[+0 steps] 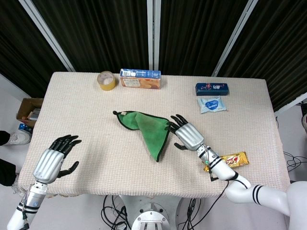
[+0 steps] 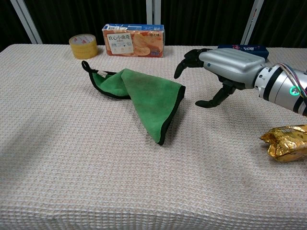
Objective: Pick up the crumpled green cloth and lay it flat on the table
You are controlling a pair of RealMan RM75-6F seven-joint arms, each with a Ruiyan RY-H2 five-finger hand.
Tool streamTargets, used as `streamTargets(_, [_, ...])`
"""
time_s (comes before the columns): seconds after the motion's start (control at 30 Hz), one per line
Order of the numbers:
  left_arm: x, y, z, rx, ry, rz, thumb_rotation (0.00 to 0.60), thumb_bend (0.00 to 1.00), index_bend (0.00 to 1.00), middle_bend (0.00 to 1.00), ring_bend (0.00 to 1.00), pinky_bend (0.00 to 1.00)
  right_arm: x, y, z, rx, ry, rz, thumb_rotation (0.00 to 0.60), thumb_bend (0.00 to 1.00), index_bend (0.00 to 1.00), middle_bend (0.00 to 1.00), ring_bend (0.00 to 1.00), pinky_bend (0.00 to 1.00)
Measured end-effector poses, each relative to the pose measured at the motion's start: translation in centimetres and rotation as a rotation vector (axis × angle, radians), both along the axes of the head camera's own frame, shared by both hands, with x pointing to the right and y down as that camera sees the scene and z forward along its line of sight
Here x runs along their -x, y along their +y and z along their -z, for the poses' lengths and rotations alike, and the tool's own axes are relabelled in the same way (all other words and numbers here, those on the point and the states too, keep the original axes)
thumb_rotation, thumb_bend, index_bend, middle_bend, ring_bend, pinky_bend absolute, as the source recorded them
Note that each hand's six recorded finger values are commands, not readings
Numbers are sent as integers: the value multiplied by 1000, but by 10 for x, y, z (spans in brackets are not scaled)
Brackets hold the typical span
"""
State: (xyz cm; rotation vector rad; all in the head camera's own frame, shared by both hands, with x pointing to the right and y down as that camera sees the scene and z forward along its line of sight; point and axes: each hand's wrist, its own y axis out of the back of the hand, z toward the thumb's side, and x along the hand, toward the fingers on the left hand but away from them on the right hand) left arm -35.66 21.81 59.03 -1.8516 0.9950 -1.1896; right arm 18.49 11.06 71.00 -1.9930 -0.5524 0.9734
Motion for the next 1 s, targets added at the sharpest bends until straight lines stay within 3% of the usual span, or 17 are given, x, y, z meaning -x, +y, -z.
streamTargets(0.3, [0, 2, -2, 9, 13, 0, 600, 295, 185, 131, 109, 167, 6, 5, 3, -4, -10, 21, 600, 191, 252, 176, 0, 46])
streamTargets(0.5, [2, -1, -3, 13, 22, 14, 600, 294, 185, 131, 110, 167, 40, 22, 12, -43, -5, 210, 600, 191, 275, 177, 0, 19])
streamTargets(0.73, [8, 1, -6, 35, 43, 42, 600, 294, 185, 131, 109, 167, 74, 41, 12, -153, 110, 466, 600, 188, 278, 177, 0, 0])
streamTargets(1.0, [15, 5, -8, 53, 57, 64, 600, 294, 185, 131, 110, 169, 92, 53, 7, -216, 169, 612, 600, 186, 278, 177, 0, 0])
